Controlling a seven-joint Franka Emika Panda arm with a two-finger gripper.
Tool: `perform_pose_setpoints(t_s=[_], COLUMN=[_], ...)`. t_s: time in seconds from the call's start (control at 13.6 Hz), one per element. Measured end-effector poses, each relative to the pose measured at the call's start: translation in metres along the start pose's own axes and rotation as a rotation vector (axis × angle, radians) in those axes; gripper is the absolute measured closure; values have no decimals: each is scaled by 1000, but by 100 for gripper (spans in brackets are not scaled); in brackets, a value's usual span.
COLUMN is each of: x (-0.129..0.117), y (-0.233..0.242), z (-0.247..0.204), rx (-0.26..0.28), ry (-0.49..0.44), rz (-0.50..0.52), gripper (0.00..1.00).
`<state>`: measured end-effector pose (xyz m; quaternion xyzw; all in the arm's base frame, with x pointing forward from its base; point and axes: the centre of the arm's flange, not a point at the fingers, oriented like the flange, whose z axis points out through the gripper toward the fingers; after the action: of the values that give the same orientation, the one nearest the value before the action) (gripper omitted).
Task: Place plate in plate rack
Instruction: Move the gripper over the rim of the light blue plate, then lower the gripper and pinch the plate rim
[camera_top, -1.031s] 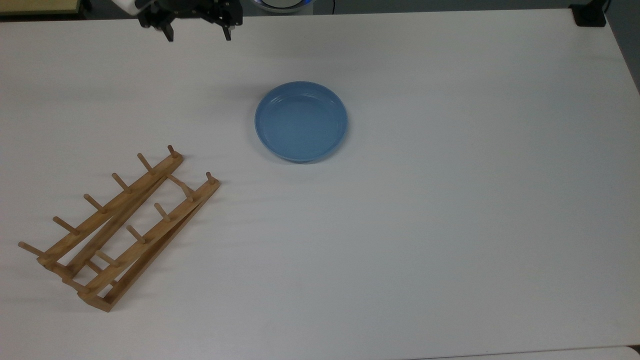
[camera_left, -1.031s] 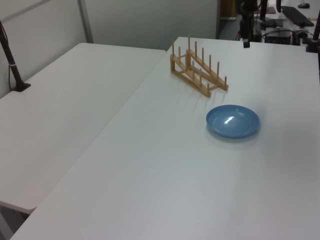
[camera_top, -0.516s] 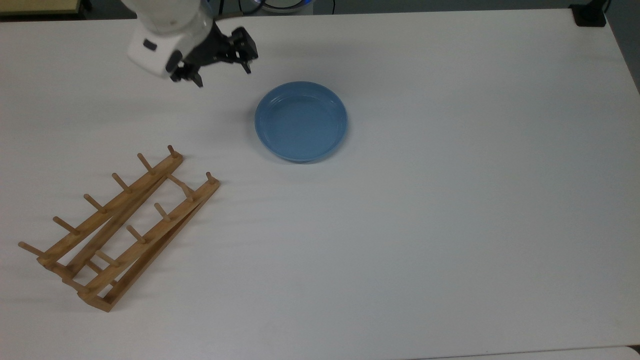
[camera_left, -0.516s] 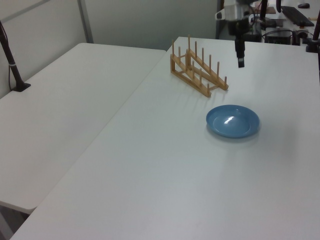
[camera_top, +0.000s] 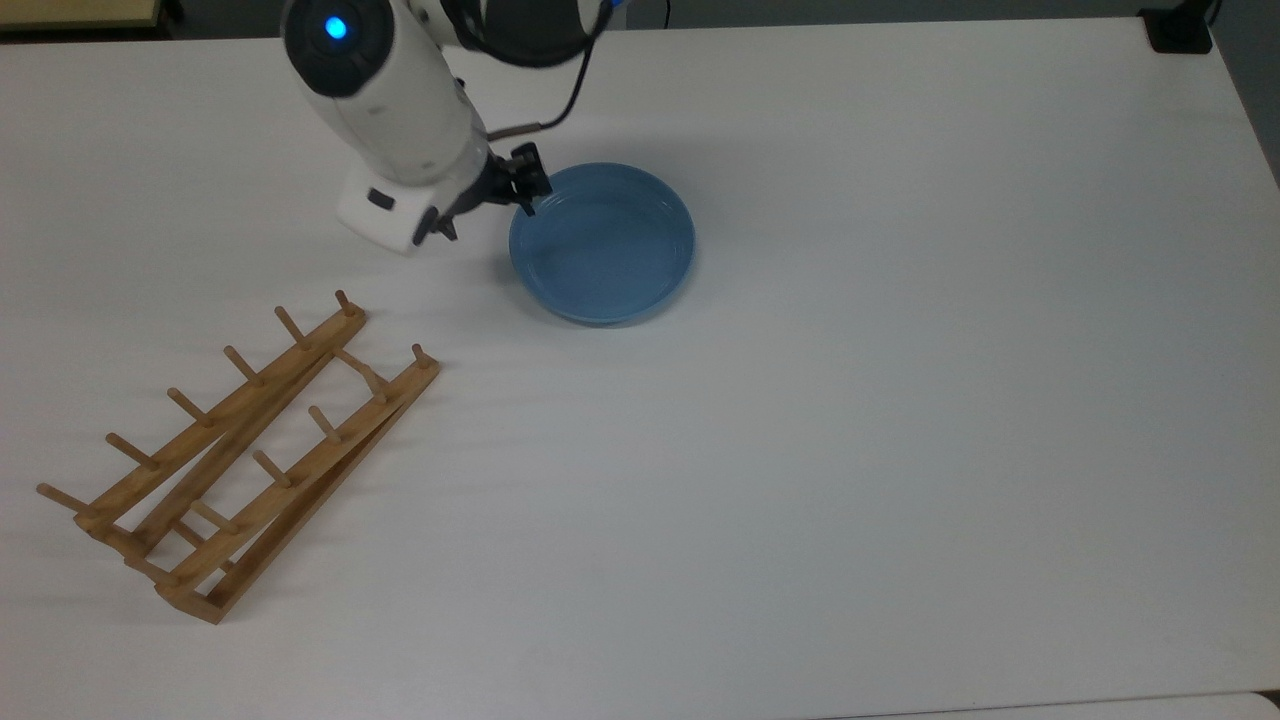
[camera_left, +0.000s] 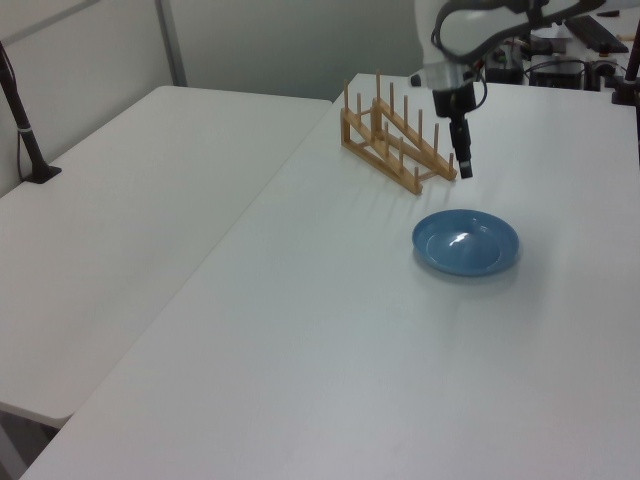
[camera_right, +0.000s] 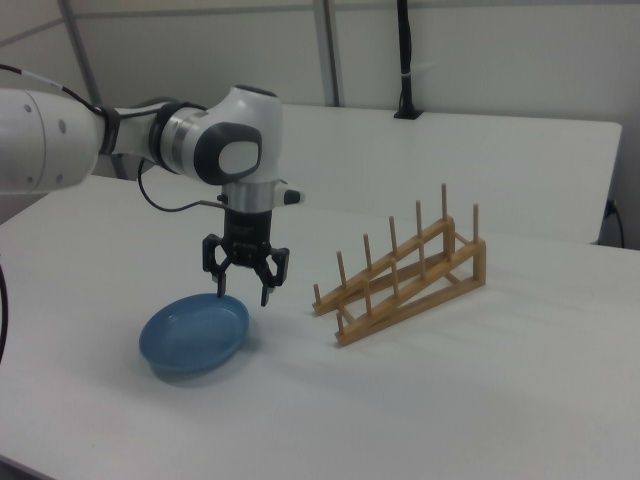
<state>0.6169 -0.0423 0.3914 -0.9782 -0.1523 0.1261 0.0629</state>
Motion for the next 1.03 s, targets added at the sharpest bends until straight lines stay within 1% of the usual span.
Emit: perform_pose_setpoints(t_s=[0.07, 0.37, 0.52, 1.03], x=[6, 20, 23, 38], y=[-4, -10, -9, -15], z=[7, 26, 35, 66], rx=[-6, -24, -24, -48], ry=[-3, -6, -17, -19], rz=[-8, -25, -41, -63], gripper=[24, 29, 37, 39])
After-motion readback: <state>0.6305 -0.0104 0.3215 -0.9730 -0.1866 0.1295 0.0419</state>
